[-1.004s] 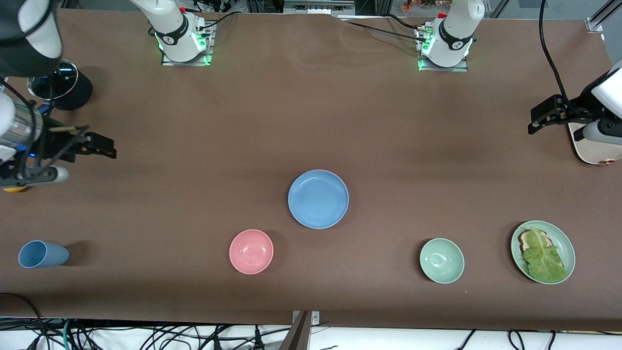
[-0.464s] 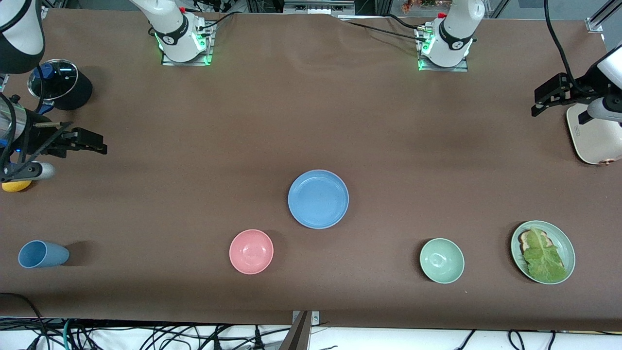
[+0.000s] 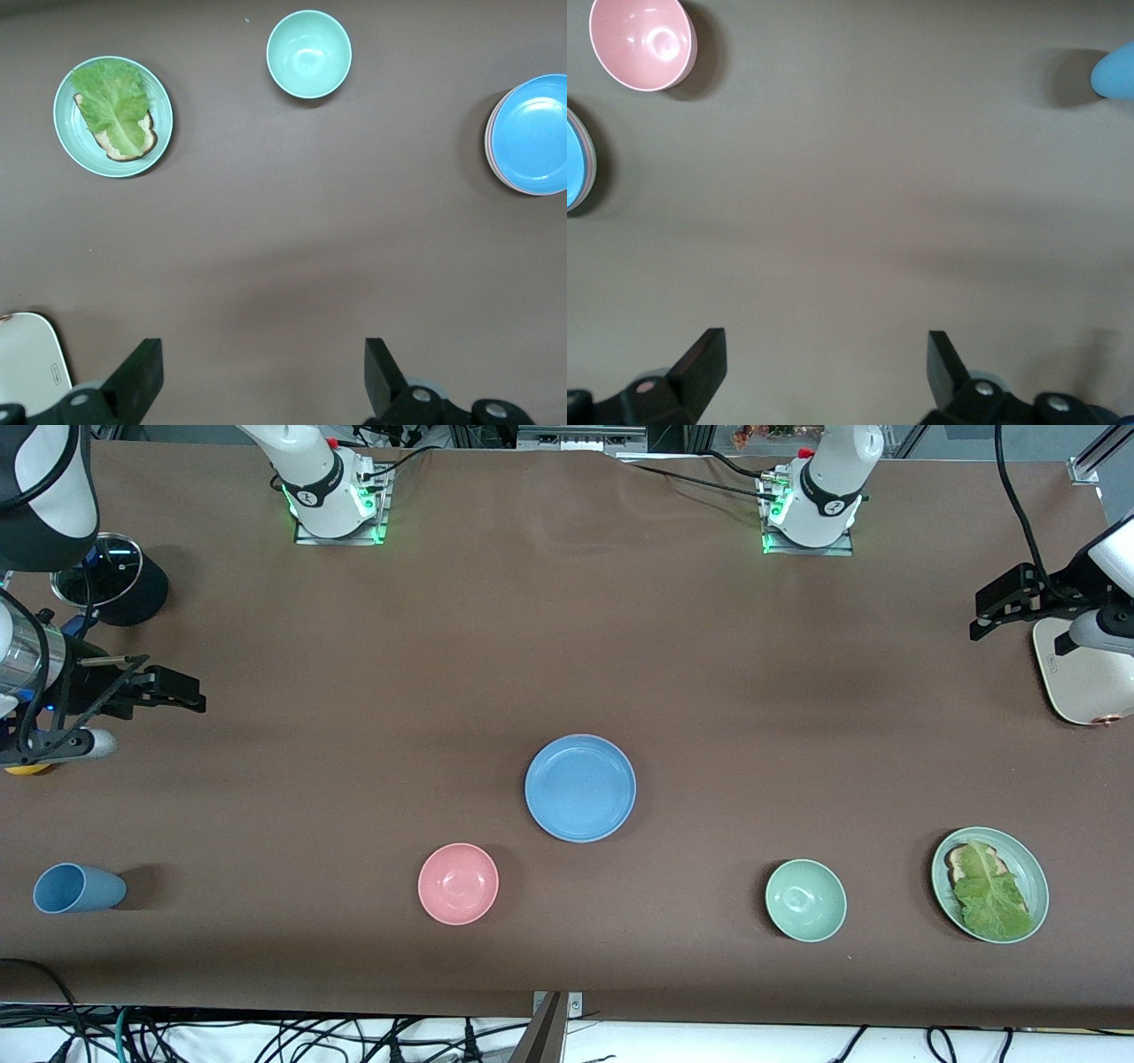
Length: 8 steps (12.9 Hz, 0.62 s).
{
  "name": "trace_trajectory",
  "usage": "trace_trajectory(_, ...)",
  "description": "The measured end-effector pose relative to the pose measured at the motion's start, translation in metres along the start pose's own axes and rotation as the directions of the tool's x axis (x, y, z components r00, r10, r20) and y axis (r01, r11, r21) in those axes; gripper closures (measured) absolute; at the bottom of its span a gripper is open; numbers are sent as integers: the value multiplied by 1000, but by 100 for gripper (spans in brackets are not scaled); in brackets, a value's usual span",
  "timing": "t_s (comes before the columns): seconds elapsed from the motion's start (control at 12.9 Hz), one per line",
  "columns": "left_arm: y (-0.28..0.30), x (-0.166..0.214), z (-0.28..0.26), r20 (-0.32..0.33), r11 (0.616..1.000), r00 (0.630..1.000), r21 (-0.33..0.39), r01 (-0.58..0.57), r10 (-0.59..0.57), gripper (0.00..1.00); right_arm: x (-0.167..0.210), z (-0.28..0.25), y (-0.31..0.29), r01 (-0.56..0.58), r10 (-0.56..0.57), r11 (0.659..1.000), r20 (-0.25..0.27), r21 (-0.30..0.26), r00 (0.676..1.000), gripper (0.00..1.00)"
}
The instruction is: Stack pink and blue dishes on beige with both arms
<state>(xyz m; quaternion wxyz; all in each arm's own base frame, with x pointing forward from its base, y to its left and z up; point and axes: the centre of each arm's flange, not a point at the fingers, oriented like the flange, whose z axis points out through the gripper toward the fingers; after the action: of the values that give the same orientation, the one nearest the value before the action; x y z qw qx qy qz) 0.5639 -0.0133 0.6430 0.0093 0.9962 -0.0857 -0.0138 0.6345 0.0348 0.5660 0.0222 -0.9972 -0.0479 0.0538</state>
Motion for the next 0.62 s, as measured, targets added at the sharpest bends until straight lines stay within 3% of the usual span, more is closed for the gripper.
trace_trajectory(0.31,-2,4,7,12,1000,1000,-3,0,0,0,-30,-37,0,-2,2,1000,-10,-7,1000,0)
trace_trajectory(0.62,-6,4,9,15,1000,1000,-4,7,-7,0,-37,-27,3,-4,3,999,-16,-36,1000,0)
